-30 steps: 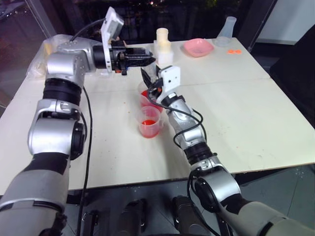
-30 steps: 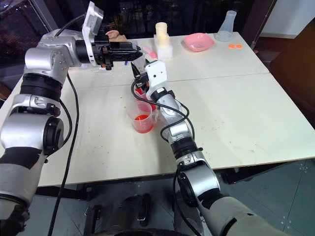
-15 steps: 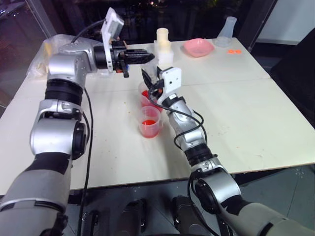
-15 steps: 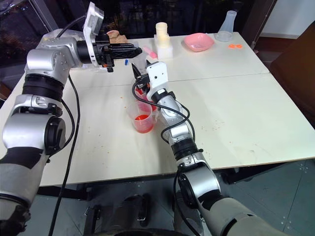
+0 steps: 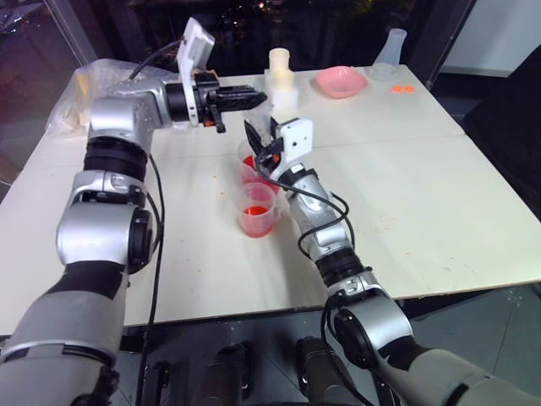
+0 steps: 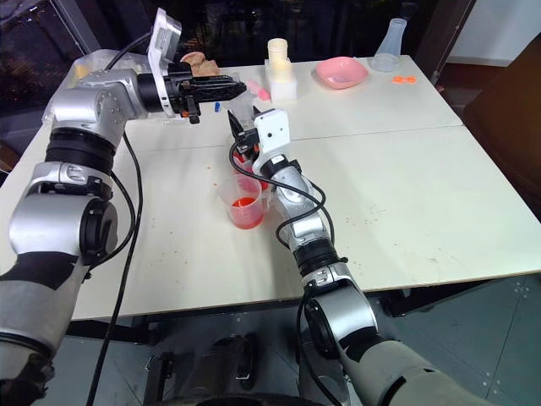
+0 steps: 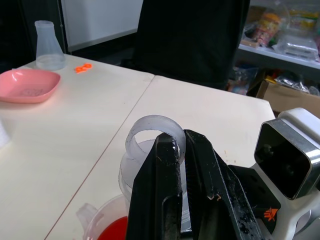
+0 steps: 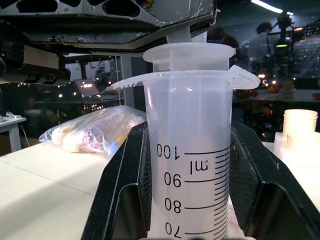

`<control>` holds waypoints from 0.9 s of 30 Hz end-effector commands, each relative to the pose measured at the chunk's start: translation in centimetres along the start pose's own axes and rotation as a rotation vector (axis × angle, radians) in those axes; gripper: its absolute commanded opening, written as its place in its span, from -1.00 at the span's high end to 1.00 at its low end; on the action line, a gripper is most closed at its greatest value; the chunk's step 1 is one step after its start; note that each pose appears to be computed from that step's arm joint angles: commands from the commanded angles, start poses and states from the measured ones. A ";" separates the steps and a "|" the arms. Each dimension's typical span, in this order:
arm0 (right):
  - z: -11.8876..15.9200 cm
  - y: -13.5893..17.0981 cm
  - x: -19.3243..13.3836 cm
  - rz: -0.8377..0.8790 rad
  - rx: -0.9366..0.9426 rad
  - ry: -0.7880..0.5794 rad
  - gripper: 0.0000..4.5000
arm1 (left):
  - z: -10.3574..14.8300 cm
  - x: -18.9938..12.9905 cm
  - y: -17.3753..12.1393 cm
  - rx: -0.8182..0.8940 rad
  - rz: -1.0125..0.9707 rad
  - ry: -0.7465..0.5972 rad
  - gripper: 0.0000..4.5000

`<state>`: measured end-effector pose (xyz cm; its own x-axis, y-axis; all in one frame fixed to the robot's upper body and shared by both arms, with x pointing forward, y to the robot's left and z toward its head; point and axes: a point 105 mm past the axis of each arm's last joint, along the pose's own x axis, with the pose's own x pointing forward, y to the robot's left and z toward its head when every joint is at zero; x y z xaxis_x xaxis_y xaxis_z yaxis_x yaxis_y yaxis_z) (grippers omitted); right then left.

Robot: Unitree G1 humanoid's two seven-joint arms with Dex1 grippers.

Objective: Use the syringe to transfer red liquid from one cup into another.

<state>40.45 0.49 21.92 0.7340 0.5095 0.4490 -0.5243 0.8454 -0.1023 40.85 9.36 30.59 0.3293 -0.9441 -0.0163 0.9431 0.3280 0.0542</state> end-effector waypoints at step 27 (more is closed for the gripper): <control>-1.9 1.8 0.1 0.053 0.005 0.049 0.38 | 7.4 -0.2 -2.1 0.189 -0.044 -0.156 0.99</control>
<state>40.74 0.62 21.88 0.7299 0.4963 0.4700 -0.5165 0.8509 -0.0964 40.57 9.20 32.22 0.3366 -0.9416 -0.0065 0.9376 0.3346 0.0944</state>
